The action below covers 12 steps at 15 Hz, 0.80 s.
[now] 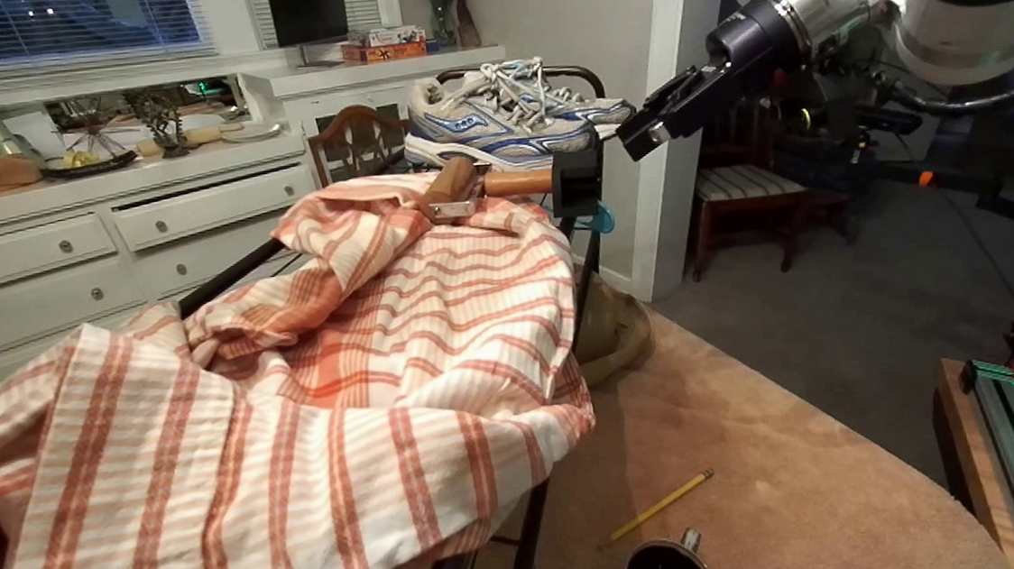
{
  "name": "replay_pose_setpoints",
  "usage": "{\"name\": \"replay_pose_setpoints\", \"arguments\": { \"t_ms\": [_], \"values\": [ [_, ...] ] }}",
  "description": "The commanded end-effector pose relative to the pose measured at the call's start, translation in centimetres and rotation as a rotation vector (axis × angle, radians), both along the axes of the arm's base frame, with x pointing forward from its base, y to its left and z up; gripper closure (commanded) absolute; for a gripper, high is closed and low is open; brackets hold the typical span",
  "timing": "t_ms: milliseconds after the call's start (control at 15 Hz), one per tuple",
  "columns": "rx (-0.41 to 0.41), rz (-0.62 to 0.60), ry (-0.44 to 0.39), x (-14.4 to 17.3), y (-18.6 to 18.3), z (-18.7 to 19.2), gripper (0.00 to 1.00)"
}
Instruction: Use the wooden roller to roll over the sneakers.
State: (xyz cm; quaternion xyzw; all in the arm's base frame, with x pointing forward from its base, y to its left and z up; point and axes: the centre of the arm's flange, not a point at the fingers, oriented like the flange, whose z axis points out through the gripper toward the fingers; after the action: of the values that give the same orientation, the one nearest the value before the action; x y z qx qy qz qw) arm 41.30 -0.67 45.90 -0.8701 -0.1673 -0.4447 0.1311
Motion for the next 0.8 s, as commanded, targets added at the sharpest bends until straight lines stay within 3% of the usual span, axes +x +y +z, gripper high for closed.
{"name": "replay_pose_setpoints", "arguments": {
  "t_ms": [0,733],
  "values": [
    [0.042,0.063,-0.035,-2.1,-0.3,-2.0,0.0],
    [0.002,0.132,-0.096,-2.9,1.0,-4.0,0.0]
  ]
}}
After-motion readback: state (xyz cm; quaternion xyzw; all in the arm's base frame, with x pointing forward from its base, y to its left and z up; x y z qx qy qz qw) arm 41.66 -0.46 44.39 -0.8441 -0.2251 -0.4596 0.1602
